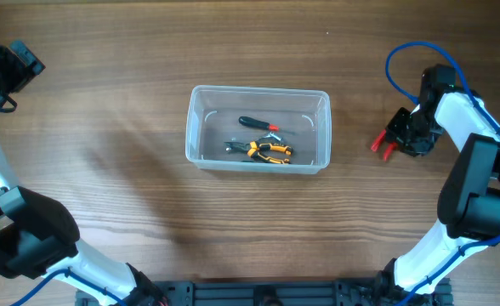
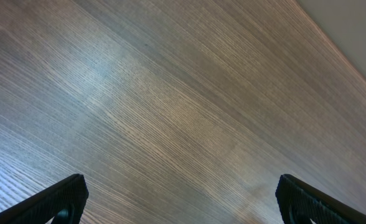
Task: Pack container
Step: 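Carry the red cutters with the right gripper into the container, release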
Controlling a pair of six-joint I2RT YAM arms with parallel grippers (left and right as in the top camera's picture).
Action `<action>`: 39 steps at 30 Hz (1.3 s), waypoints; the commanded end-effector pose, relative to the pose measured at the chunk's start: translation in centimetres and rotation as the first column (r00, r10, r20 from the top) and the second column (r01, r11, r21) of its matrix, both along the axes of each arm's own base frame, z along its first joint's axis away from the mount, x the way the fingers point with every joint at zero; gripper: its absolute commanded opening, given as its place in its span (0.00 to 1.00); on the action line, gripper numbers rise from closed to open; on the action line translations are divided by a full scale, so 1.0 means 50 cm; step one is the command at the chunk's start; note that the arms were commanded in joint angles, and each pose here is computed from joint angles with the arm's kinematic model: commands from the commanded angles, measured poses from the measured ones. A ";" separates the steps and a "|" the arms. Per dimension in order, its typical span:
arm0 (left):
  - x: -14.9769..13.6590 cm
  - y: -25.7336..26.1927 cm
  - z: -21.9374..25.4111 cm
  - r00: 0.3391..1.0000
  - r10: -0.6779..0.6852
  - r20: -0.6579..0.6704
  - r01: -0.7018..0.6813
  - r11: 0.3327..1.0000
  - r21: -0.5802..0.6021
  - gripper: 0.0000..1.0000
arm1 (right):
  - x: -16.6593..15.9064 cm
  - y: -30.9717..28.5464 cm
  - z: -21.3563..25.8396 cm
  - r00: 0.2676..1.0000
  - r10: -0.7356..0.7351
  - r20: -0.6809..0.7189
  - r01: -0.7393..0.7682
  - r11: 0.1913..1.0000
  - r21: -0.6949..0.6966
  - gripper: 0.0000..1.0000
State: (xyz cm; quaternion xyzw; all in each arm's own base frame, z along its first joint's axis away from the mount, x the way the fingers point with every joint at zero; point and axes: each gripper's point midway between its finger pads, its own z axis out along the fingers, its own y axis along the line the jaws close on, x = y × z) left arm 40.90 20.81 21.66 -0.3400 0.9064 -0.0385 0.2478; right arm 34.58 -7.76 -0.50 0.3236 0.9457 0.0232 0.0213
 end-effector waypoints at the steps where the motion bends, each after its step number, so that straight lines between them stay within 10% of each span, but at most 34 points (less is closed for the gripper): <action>1: 0.002 -0.004 -0.001 1.000 0.003 0.003 -0.003 1.000 -0.008 1.00 | -0.016 0.015 -0.040 0.999 0.002 -0.044 0.000 0.999 0.043 0.28; 10: 0.002 -0.004 -0.001 1.000 0.003 0.003 -0.003 1.000 -0.008 1.00 | 0.077 0.040 0.041 0.987 0.117 0.112 -0.131 0.983 0.128 0.04; 17: 0.002 -0.004 -0.001 1.000 0.003 0.003 -0.003 1.000 -0.008 1.00 | 0.255 0.065 0.375 0.808 0.396 0.436 -0.390 0.914 -0.108 0.04; 24: 0.002 -0.004 -0.001 1.000 0.003 0.003 -0.003 1.000 -0.008 1.00 | 0.200 0.441 0.433 0.196 0.873 0.447 -0.910 0.332 -0.249 0.04; 31: 0.002 -0.004 -0.001 1.000 0.003 0.003 -0.003 1.000 -0.008 1.00 | 0.050 0.672 0.400 -0.489 0.829 0.270 -0.846 -0.376 -0.377 0.04; 39: 0.002 -0.004 -0.001 1.000 0.003 0.003 -0.003 1.000 -0.008 1.00 | 0.006 0.626 0.204 -0.550 0.820 0.159 -0.825 -0.503 -0.258 0.04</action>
